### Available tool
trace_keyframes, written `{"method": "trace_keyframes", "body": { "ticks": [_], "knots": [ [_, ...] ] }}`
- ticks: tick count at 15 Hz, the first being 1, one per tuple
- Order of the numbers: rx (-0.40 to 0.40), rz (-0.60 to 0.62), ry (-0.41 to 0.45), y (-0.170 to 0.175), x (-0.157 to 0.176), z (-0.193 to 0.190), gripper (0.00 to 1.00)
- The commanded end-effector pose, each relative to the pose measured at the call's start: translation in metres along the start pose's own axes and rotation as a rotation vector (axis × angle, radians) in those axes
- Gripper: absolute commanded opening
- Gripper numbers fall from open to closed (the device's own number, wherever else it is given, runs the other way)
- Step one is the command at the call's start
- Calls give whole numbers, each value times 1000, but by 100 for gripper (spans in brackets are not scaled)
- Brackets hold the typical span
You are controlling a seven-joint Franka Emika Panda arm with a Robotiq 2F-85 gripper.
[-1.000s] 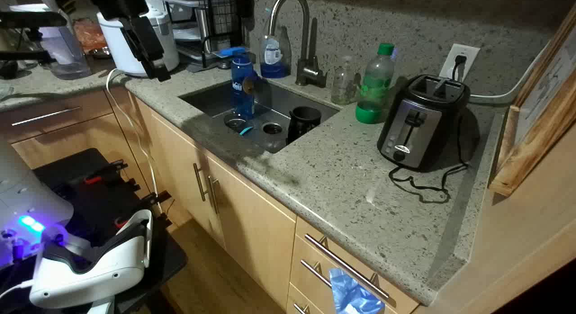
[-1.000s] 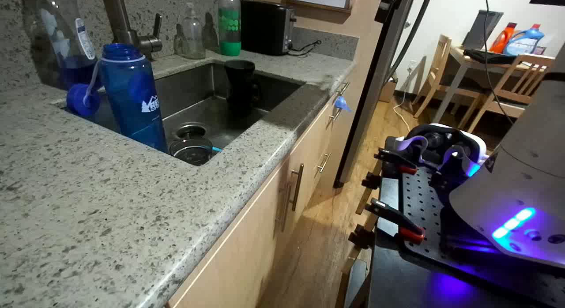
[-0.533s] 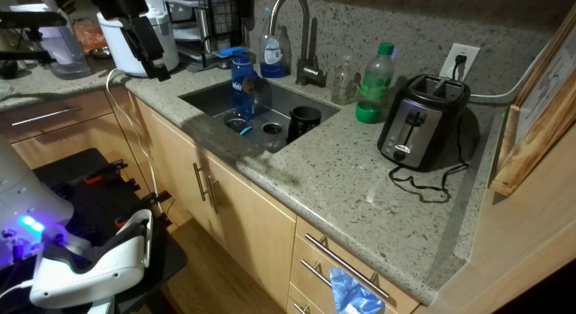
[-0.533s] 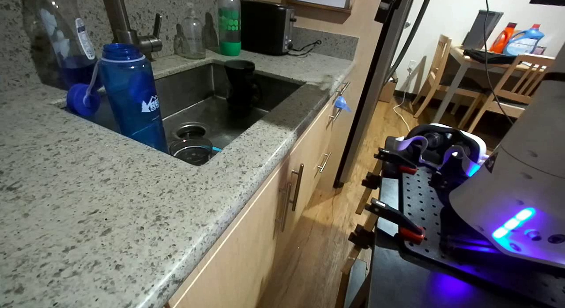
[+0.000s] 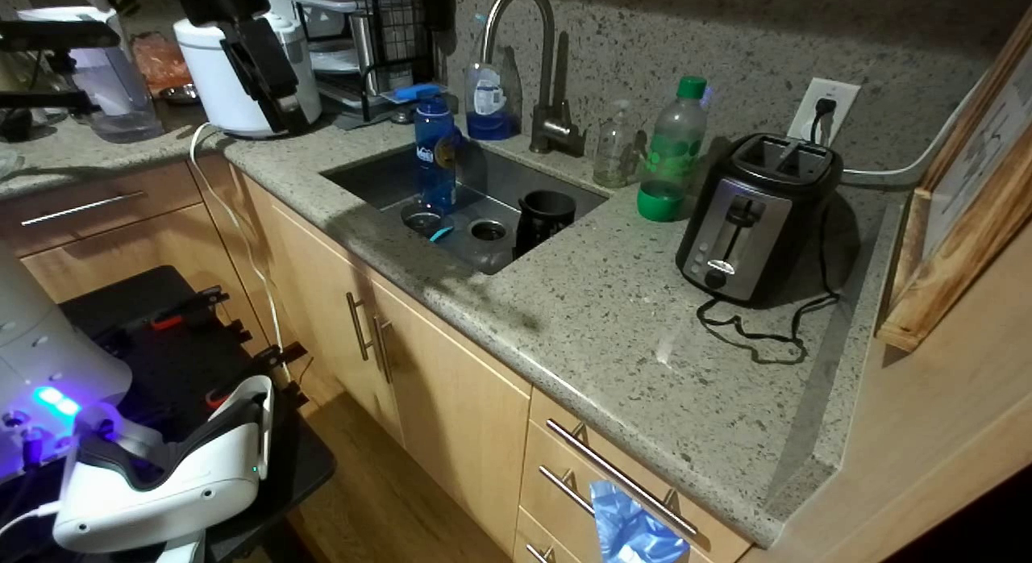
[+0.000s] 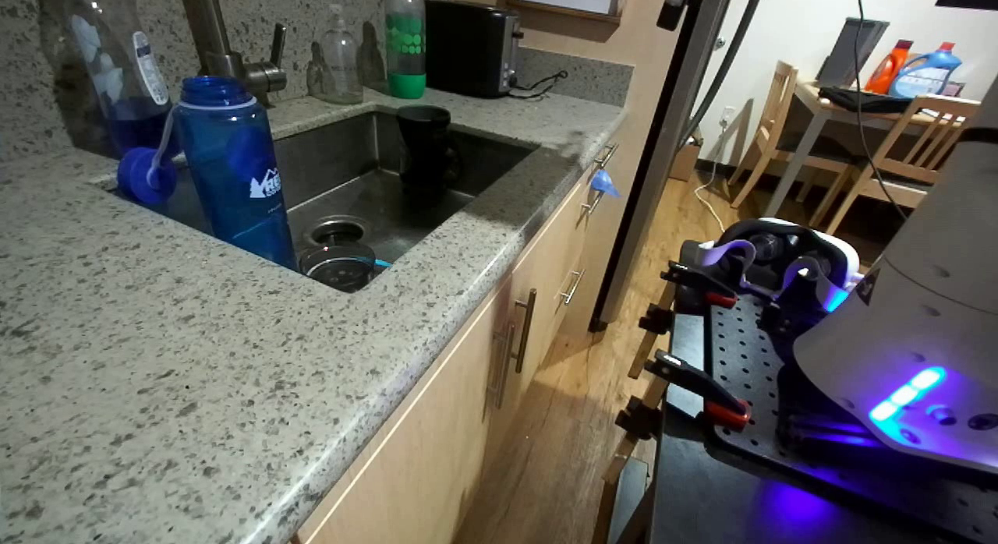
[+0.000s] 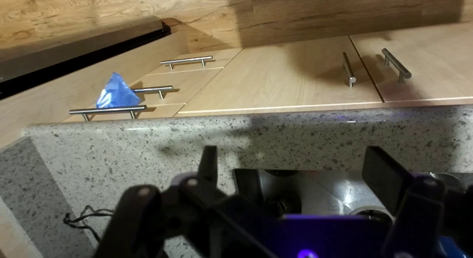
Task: Remove the cup from the sink and put it on the countertop near the toaster
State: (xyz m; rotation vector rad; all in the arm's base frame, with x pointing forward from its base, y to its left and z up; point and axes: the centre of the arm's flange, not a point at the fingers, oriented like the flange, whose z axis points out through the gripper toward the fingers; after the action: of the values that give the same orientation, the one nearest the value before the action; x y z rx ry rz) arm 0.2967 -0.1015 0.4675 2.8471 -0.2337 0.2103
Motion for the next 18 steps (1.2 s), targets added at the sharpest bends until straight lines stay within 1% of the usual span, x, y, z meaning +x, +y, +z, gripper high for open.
{"method": "trace_keyframes", "body": {
  "ticks": [1,3,8,10,11,12,13,14,16,18],
  "knots": [
    [38,79,16,8,33,-5,100],
    [88,143,-27,13,48,-8,100],
    [197,223,-88,15,87,-9,100],
    [226,284,-145,13,105,-5,100],
    [222,307,-169,10,112,-4,100],
    [218,316,-174,8,117,-1,100],
    [206,314,-165,6,118,0,100],
    [206,285,-134,10,99,3,100],
    [202,291,-146,8,109,7,100],
    [201,290,-148,7,111,8,100]
  ]
}}
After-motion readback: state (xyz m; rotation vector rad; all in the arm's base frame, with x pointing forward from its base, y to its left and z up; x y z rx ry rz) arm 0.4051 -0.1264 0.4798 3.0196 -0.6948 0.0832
